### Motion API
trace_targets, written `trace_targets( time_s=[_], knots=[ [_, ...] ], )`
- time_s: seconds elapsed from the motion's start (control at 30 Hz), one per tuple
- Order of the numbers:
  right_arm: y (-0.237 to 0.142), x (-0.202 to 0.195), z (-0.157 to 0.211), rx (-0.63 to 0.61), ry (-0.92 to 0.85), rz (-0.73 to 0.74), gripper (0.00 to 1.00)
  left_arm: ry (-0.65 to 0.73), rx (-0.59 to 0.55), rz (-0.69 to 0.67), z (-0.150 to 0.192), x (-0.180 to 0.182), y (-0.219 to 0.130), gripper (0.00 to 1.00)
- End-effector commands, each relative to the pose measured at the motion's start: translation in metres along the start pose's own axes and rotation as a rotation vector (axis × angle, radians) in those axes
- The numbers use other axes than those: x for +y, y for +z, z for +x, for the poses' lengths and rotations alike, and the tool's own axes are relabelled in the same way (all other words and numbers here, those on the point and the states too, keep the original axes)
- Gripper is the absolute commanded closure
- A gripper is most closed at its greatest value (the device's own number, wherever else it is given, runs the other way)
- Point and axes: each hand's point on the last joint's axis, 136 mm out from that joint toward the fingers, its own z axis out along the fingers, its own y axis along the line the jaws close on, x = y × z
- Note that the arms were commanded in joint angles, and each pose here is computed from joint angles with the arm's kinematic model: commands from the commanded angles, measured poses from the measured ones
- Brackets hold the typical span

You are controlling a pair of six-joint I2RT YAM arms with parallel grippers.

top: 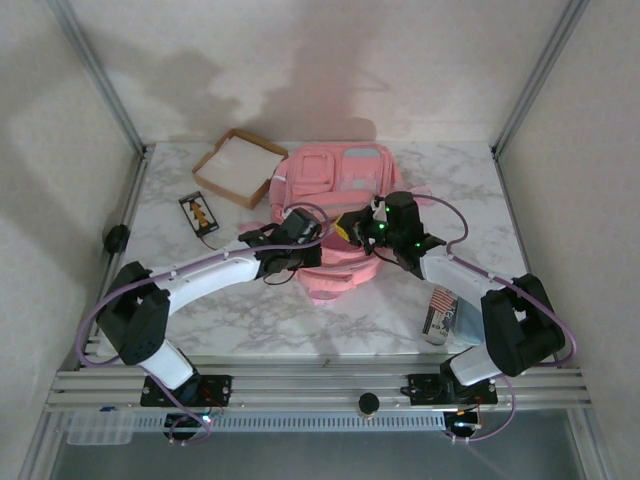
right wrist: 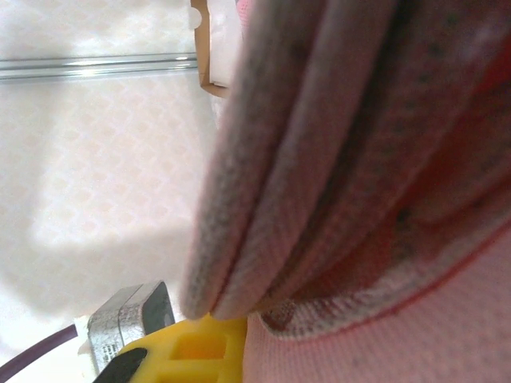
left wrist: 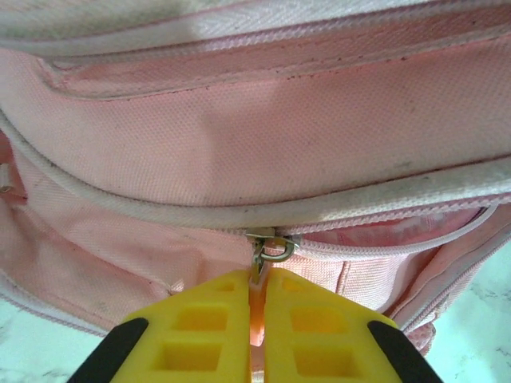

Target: Pack the student bag

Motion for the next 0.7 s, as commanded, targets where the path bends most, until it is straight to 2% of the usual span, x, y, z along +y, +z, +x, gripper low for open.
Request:
trace_targets(
  time_s=[0.0, 0.23, 0.4, 0.6, 0.67],
  knots=[
    [-0.012, 0.029, -0.025, -0.090, -0.066, -0.067, 1.00, -0.010, -0.019, -0.035, -0.007, 0.005, -0.018, 1.00],
    [-0.021, 0.029, -0.030, -0.105, -0.067, -0.072, 1.00, -0.038, 0.024, -0.130, 0.003, 0.042, -0.016, 1.00],
    [-0.030, 0.025, -0.038, -0.118, -0.063, -0.061, 1.00, -0.038, 0.019, -0.178, -0.002, 0.061, -0.020, 1.00],
    [-0.036, 0.021, -0.045, -0.119, -0.065, -0.040, 1.00, -0.058, -0.022, -0.296, -0.019, 0.104, -0.023, 1.00],
    [-0.038, 0.018, -0.046, -0.121, -0.060, -0.035, 1.00, -0.070, -0.052, -0.296, -0.030, 0.115, -0.021, 1.00]
  ],
)
